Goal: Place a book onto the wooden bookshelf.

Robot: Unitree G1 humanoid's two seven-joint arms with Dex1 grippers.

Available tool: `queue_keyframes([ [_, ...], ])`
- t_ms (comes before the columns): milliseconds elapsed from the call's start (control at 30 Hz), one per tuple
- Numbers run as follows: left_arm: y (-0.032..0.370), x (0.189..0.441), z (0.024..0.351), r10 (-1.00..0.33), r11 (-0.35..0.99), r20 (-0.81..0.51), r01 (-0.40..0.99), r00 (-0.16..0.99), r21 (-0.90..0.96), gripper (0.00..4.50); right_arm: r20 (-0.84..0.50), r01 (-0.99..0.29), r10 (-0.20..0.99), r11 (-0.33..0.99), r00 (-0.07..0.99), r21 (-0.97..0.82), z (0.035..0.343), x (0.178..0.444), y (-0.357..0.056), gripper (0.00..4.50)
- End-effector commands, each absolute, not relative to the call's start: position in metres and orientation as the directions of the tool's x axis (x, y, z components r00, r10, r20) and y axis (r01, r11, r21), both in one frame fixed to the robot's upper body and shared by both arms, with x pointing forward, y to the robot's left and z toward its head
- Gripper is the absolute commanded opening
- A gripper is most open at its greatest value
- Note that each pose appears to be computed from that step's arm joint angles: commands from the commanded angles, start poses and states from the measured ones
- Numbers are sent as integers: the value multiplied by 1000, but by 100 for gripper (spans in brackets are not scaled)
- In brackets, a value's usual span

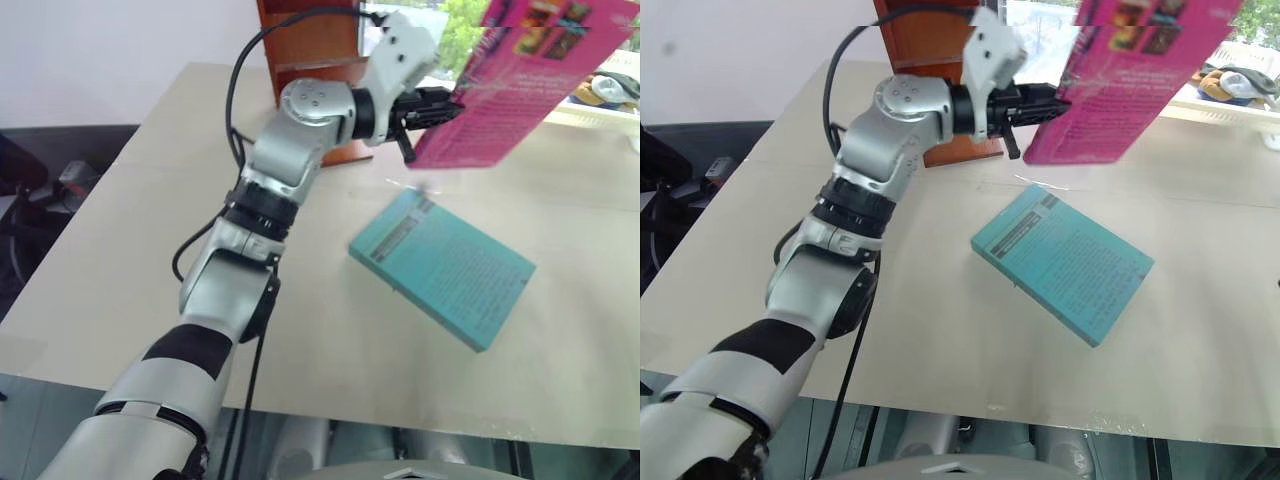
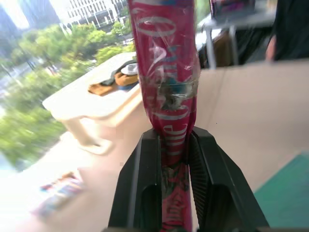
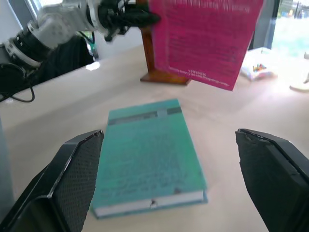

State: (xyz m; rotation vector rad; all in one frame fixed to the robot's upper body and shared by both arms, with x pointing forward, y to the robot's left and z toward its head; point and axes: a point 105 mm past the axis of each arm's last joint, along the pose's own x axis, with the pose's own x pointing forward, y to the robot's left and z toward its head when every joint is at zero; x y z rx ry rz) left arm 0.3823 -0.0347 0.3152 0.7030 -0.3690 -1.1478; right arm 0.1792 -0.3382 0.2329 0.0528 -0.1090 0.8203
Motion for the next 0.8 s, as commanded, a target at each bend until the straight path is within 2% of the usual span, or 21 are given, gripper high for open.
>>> queue_keyframes([
  [33,-32,382,346,-899,179,-71,510,432,841,38,232,-724,707,690,668,-15,242,182,-345,450],
  [167,-27,383,374,-854,102,-89,332,513,938,38,375,-731,682,682,628,-17,251,188,-355,450],
  [300,-28,386,391,-820,42,-86,209,566,977,38,474,-751,669,660,573,-23,260,196,-361,450],
  [600,-15,395,411,-702,-97,-108,56,704,994,38,448,-743,667,669,595,-9,260,215,-373,450],
  [800,-9,398,423,-651,-91,-50,-13,758,996,38,439,-733,660,680,609,-6,263,222,-379,450],
])
